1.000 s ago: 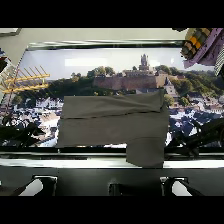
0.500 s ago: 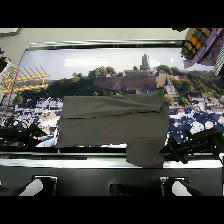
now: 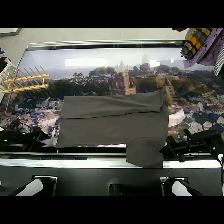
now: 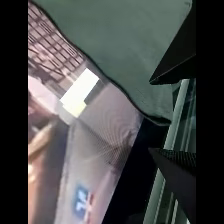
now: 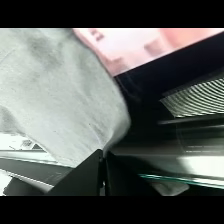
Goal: Fold the clothes and pants, and hang the long-sleeved shirts on hangers.
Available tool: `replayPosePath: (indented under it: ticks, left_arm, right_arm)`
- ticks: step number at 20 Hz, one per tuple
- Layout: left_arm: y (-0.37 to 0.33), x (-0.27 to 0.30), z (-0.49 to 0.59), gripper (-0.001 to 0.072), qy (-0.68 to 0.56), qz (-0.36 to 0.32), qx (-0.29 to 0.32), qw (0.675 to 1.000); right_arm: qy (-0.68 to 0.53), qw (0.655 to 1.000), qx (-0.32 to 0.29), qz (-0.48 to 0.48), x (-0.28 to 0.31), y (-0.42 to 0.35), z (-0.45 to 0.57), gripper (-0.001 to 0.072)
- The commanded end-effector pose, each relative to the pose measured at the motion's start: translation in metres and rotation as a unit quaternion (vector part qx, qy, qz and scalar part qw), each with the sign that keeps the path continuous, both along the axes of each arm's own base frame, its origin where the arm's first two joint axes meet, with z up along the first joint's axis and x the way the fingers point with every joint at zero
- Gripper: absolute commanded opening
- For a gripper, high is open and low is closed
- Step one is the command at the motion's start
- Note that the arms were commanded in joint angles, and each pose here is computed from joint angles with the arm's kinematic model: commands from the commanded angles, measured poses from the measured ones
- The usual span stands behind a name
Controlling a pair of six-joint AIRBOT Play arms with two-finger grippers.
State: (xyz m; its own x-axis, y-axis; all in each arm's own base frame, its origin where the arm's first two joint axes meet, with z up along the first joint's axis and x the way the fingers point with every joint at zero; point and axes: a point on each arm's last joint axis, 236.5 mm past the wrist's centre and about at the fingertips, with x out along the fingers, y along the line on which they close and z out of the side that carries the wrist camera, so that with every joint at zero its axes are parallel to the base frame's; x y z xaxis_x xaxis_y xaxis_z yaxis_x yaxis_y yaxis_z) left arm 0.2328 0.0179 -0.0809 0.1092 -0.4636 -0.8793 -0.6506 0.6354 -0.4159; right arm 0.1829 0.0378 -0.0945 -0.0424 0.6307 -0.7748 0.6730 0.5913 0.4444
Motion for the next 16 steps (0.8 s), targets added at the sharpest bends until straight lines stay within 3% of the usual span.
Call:
replayPosePath:
  ticks: [1,5,16]
  left_arm:
    - [-0.017,-0.008,-0.011,0.0463,0.013,-0.004,-0.038,0.999]
    - [-0.037,-0.004,-0.013,0.0457,0.003,0.003,-0.088,0.996]
    - [-0.045,-0.012,-0.022,0.0456,0.026,0.001,-0.103,0.994]
  right_arm:
    - [-0.009,1.0,-0.002,0.0,0.003,-0.001,-0.001,0.0037]
    - [-0.011,1.0,0.0,0.003,0.003,0.0,0.0,0.0037]
    - [-0.047,0.999,-0.023,-0.001,0.01,-0.004,0.013,0.0037]
